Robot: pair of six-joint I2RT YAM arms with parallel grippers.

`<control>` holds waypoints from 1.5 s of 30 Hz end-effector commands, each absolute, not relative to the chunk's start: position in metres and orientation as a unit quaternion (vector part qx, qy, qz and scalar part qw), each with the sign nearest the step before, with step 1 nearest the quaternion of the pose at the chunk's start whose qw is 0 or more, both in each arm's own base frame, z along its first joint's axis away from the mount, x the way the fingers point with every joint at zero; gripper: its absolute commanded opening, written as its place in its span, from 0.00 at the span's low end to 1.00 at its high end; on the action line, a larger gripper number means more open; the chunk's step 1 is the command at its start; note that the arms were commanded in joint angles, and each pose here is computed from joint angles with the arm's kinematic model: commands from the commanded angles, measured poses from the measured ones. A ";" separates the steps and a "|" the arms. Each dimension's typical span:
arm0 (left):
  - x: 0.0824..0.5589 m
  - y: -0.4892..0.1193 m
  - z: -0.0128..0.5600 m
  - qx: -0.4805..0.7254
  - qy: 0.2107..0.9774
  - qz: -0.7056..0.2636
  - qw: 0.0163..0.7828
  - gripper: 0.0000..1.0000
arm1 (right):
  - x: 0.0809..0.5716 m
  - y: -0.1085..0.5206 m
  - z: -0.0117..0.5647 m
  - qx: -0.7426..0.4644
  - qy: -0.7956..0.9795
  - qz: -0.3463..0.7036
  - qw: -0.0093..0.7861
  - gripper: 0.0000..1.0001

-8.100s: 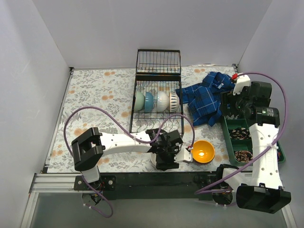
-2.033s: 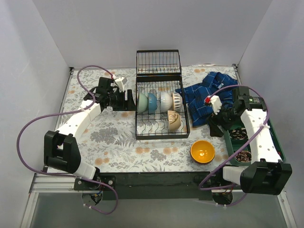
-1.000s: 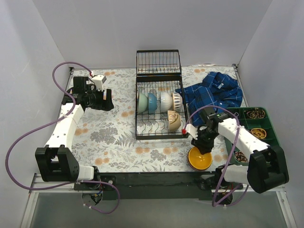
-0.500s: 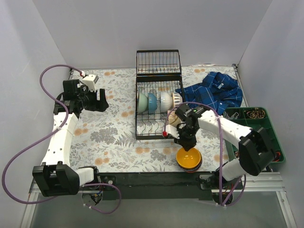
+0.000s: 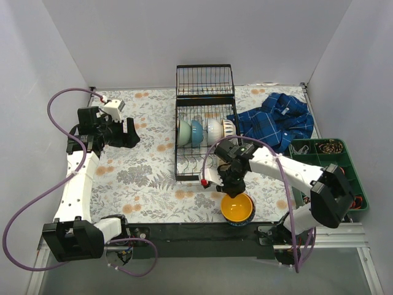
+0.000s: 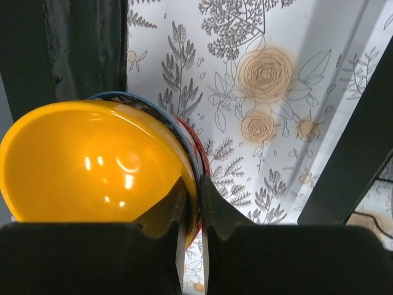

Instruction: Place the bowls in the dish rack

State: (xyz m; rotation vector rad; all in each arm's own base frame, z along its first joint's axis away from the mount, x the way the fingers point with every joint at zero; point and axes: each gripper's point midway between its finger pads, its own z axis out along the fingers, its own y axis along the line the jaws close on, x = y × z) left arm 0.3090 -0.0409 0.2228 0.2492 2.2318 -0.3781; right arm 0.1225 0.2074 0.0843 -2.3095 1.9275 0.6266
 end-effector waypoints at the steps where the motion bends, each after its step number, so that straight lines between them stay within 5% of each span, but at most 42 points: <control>1: 0.312 -0.050 0.242 0.110 0.873 -0.175 0.443 0.72 | 0.113 0.180 0.094 -0.768 0.615 0.174 0.041 0.02; 13: 0.319 -0.055 0.246 0.109 0.868 -0.194 0.444 0.73 | 0.134 0.156 0.075 -0.771 0.629 0.085 0.061 0.13; 20: 0.311 -0.056 0.250 0.112 0.864 -0.200 0.448 0.73 | 0.144 0.156 0.071 -0.770 0.630 0.063 0.075 0.36; 26: 0.307 -0.059 0.255 0.117 0.859 -0.213 0.450 0.74 | 0.153 0.158 0.088 -0.761 0.638 0.048 0.106 0.46; 45: 0.303 -0.065 0.246 0.113 0.857 -0.239 0.442 0.76 | 0.119 0.127 0.096 -0.751 0.654 0.066 0.062 0.48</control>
